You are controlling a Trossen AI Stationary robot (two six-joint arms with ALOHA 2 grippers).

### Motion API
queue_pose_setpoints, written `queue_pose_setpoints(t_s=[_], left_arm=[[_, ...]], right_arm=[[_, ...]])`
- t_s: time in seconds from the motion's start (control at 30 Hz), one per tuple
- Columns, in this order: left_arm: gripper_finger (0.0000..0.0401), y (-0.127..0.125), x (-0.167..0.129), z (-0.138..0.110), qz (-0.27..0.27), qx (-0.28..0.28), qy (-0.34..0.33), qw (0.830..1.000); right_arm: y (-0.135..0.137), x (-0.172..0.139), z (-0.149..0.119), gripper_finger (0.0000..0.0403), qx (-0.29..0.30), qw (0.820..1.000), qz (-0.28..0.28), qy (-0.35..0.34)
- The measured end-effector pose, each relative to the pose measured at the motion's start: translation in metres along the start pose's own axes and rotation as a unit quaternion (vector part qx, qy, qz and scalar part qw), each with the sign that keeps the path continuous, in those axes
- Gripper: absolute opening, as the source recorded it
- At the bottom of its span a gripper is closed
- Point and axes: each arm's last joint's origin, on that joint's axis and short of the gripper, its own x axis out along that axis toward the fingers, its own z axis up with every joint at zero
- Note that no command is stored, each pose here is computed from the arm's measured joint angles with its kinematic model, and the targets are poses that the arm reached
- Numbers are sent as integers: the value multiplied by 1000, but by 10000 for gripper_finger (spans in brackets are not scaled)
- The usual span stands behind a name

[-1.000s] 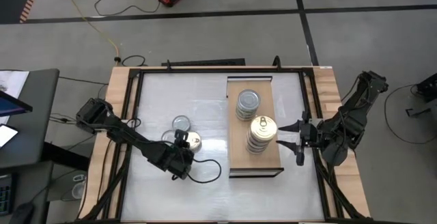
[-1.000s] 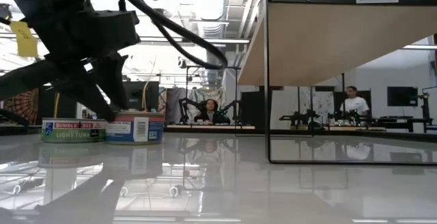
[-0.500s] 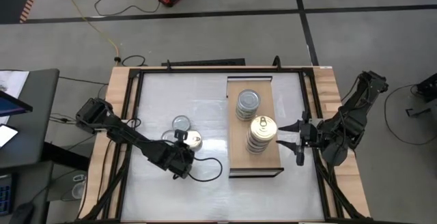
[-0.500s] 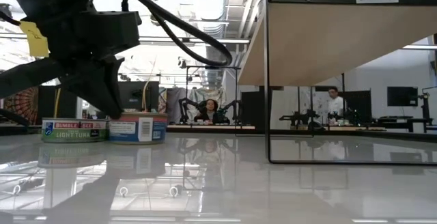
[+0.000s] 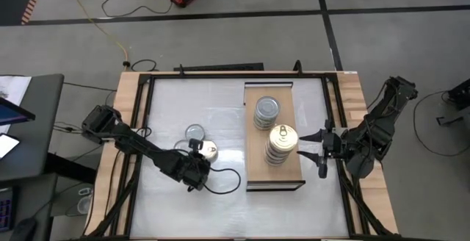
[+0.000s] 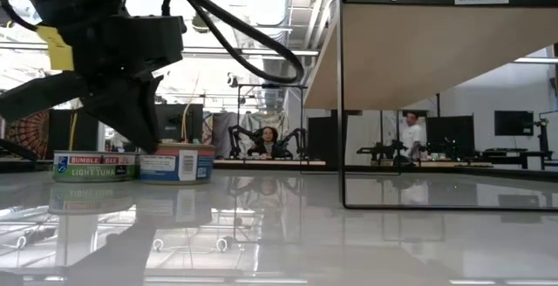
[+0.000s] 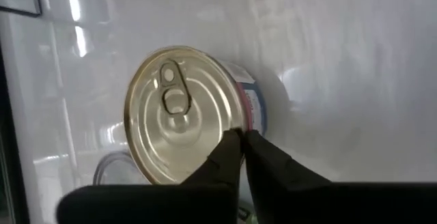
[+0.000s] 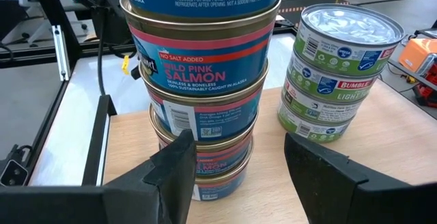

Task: Stack canned seafood by type on shelf
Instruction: Stack the blue tuna can on top of the blue tuna can

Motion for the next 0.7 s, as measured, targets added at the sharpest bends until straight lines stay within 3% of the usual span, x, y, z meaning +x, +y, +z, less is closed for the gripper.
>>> queue_pose_setpoints(t_s=[0.23, 0.33, 0.43, 0.7], left_arm=[[2, -19, 16, -4, -3, 16, 29, 999], [0, -27, 17, -4, -48, 1, 36, 998], [0, -28, 16, -3, -58, -17, 33, 998], [0, -27, 9, 0, -45, -60, 25, 997]], right_arm=[[0, 0, 0, 246, -1, 1000, 0, 0], [0, 0, 0, 246, -1, 1000, 0, 0], [0, 0, 0, 246, -1, 1000, 0, 0], [0, 0, 0, 246, -1, 1000, 0, 0]])
